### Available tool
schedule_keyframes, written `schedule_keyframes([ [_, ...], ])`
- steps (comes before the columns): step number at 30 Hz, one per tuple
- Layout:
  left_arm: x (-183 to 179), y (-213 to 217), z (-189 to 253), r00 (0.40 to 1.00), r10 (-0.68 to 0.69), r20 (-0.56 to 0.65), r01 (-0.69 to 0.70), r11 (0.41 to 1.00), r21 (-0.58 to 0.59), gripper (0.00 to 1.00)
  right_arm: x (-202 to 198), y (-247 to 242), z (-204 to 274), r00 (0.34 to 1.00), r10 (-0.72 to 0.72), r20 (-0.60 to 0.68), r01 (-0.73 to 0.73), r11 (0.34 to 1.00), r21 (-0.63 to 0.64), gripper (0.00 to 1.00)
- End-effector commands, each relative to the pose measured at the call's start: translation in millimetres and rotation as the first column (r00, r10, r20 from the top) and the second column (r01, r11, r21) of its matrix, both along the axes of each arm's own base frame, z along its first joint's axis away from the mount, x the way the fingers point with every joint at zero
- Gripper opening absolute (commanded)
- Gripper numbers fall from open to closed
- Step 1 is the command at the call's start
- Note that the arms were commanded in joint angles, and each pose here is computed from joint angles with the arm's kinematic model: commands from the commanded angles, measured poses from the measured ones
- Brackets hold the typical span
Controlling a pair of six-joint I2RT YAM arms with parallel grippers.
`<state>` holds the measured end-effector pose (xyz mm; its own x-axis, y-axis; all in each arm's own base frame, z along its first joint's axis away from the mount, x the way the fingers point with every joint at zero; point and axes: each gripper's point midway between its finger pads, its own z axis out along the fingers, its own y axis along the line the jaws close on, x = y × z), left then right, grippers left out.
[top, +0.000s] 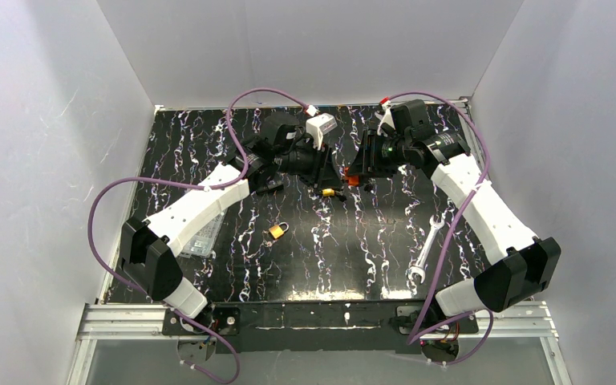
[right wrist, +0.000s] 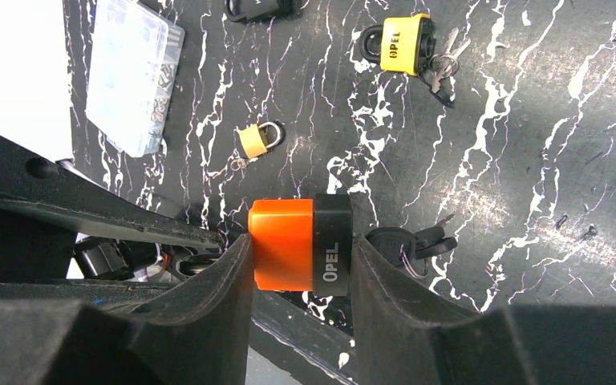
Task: Lock with the key
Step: Lock the lock.
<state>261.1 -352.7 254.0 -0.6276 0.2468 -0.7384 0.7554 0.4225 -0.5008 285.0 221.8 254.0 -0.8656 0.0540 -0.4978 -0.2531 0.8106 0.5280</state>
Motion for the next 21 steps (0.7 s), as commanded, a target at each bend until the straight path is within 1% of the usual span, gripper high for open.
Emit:
schedule_keyframes([
  [1, -5.5, 3.4, 5.6, 1.000, -0.006, 0.016, 0.006, 1.000, 0.003, 0.25, 2.3, 3.1, 32.5, 0.996, 0.000, 0.094, -0.005, 0.999, 0.049, 0.01],
  [15, -5.3, 2.7, -3.5, 1.000, -0.003, 0.001, 0.003, 1.000, 0.022, 0.21, 2.3, 3.3, 33.2, 0.995, -0.001, 0.096, -0.004, 0.999, 0.053, 0.01],
  [19, -3.9, 1.1, -3.5, 1.000, 0.001, 0.004, -0.001, 1.000, 0.022, 0.15, 1.8, 3.5, 32.6, 0.996, 0.000, 0.093, -0.005, 0.999, 0.053, 0.01],
  [21, -3.0, 0.0, -3.5, 1.000, 0.004, 0.004, -0.004, 1.000, 0.021, 0.11, 1.5, 3.2, 33.2, 0.996, -0.002, 0.093, -0.003, 0.999, 0.054, 0.01],
])
